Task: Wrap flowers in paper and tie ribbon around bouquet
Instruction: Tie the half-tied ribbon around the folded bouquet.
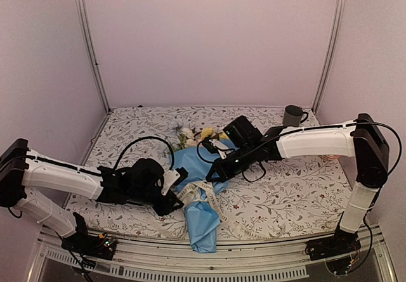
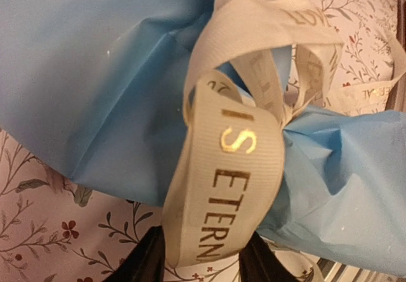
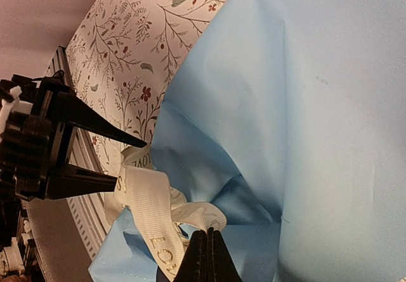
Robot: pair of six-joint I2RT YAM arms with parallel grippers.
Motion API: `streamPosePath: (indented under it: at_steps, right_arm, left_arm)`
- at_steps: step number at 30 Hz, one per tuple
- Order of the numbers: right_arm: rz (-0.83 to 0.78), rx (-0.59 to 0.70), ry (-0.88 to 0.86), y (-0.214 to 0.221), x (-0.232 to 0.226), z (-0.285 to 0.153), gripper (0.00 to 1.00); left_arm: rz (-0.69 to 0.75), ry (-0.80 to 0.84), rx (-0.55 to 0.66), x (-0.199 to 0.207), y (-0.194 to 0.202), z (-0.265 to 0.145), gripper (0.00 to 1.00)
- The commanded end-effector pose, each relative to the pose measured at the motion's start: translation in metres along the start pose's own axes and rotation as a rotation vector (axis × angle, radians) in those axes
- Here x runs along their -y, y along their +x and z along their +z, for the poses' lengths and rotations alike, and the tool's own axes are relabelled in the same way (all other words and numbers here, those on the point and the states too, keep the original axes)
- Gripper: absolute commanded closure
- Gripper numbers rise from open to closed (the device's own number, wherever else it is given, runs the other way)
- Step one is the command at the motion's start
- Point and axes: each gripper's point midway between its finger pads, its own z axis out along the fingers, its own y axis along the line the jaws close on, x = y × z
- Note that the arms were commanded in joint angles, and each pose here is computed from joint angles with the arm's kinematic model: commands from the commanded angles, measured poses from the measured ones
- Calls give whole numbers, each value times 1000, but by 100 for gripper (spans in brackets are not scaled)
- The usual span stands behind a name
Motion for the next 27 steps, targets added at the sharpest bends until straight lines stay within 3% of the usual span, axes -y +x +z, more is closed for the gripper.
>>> streamPosePath:
  at_steps: [1,6,18,27]
  right_arm:
    - [0,33,-10,-5,-5,-11,100]
    - [-1,36,-5,-6,-4,-10,100]
    - [3,67,21,-10,-3,-20,100]
    - [79,66,-6,21,-6,-38,100]
  left_arm:
    - [-6,8,14,-1,-5,2,77]
    - [-12,20,18,1,-7,-2,98]
    - [-49,-1,21,-3,-6,-13,100]
    - [-231,-88,-13,-36,16,-10,100]
